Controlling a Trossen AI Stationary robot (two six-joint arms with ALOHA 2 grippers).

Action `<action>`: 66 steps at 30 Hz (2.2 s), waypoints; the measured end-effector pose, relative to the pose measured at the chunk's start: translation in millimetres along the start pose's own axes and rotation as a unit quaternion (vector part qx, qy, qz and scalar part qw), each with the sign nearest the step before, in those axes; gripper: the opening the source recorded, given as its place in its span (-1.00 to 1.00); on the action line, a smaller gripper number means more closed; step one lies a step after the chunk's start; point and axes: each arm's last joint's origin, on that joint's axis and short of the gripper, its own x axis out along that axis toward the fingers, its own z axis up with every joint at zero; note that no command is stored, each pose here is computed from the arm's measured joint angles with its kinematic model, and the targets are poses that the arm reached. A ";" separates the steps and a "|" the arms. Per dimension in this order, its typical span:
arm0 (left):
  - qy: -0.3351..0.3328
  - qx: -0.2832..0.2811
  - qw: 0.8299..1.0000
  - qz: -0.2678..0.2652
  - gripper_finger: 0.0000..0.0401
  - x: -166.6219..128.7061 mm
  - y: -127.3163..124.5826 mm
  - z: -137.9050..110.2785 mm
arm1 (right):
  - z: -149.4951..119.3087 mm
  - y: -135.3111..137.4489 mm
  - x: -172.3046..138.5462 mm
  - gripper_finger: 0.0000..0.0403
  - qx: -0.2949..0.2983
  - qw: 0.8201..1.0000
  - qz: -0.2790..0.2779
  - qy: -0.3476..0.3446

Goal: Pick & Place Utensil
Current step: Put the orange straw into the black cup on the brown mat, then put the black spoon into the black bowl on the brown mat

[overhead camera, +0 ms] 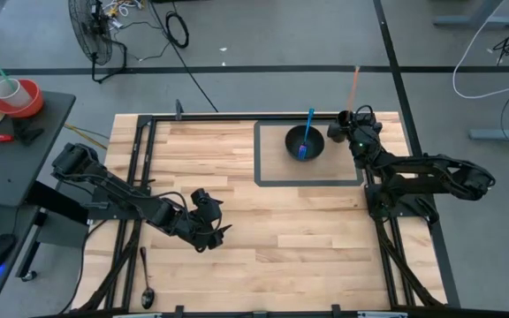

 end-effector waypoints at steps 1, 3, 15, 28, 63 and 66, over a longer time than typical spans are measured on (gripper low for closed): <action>0.000 0.000 1.000 0.000 0.93 0.0 0.0 0.0 | -0.8 -0.1 0.0 -0.67 -0.003 1.000 -0.001 0.003; 0.000 0.000 1.000 0.000 0.93 0.0 0.1 -0.1 | -1.3 -0.1 0.0 -0.62 -0.006 1.000 0.000 0.005; 0.001 0.001 1.000 -0.001 0.93 0.0 0.0 -0.2 | 12.4 3.2 -12.2 -0.09 -0.023 0.999 0.037 -0.028; -0.002 0.017 0.998 -0.054 0.91 -2.0 -7.6 2.8 | 39.3 22.9 -72.6 0.00 -0.026 0.972 0.204 -0.113; 0.488 -0.310 0.816 0.022 0.79 -105.3 -65.6 -109.9 | 44.8 44.8 -151.6 0.00 0.050 0.789 0.593 -0.151; 0.494 -0.315 0.809 0.038 0.79 -101.1 -62.2 -116.3 | 44.8 44.8 -151.5 0.00 0.050 0.790 0.592 -0.151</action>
